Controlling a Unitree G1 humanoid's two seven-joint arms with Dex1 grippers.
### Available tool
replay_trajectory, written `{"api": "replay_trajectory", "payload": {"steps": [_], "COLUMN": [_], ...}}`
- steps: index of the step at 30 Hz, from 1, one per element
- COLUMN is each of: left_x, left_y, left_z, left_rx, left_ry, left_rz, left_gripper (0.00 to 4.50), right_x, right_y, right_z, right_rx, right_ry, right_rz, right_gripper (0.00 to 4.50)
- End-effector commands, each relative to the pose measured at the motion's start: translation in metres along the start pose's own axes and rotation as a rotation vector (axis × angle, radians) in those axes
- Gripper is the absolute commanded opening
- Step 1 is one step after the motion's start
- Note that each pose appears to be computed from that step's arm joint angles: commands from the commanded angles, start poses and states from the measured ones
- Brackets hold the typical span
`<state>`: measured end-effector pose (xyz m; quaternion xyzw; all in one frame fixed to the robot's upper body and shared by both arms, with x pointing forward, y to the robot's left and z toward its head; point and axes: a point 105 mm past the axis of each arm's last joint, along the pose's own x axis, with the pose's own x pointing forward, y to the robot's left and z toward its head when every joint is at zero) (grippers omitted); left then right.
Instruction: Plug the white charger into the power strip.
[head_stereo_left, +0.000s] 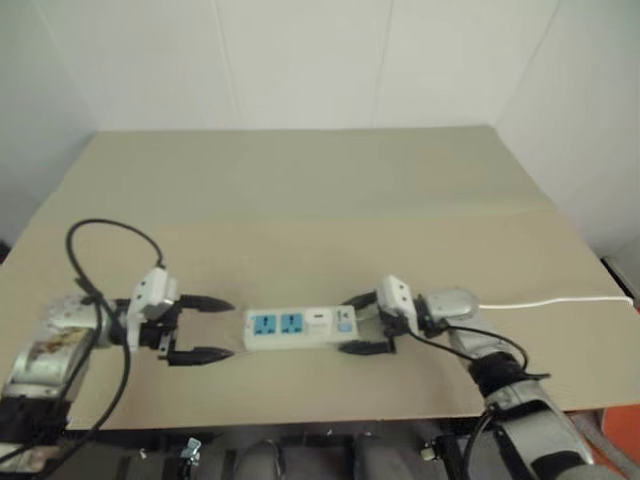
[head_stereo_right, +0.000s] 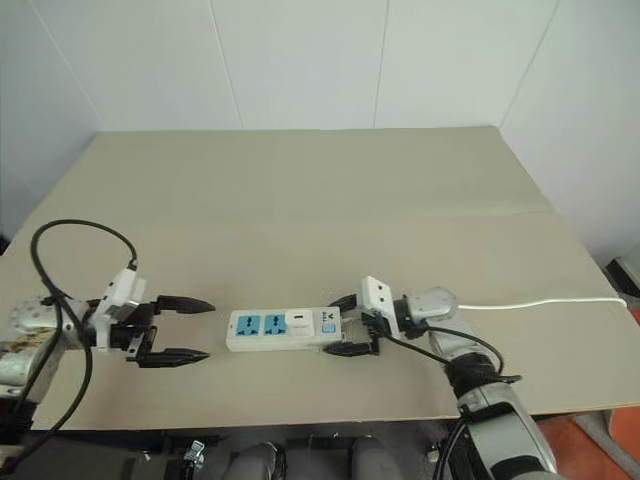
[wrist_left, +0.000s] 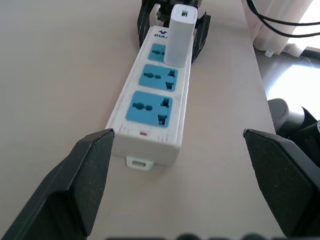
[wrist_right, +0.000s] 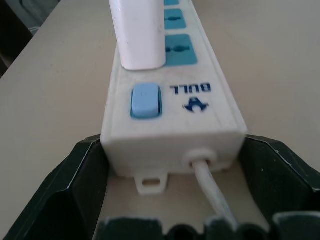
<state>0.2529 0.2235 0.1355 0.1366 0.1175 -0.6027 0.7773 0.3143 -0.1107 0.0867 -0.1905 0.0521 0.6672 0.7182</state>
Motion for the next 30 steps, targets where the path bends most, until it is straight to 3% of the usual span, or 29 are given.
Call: {"api": "replay_trajectory", "payload": {"steps": [1, 7, 12, 30], "left_x": [-0.021, -0.055, -0.078, -0.069], "left_y": [-0.004, -0.017, -0.03, -0.043], "left_z": [0.014, 0.017, 0.022, 0.021], "left_rx": [0.048, -0.009, -0.045, -0.066], "left_ry": [-0.01, 0.056, 0.089, 0.043], "left_rz": [0.062, 0.167, 0.258, 0.358], "left_gripper": [4.5, 4.5, 4.5, 4.5], "right_x": [-0.036, -0.084, -0.105, -0.094], "right_y": [-0.006, -0.006, -0.014, -0.025], "right_z": [0.029, 0.03, 0.028, 0.027], "right_rx": [-0.061, -0.04, -0.025, -0.029], "right_ry": [-0.037, 0.028, 0.061, 0.051], "right_rz": [-0.071, -0.165, -0.224, -0.191], "right_gripper": [4.47, 4.47, 4.47, 4.47]}}
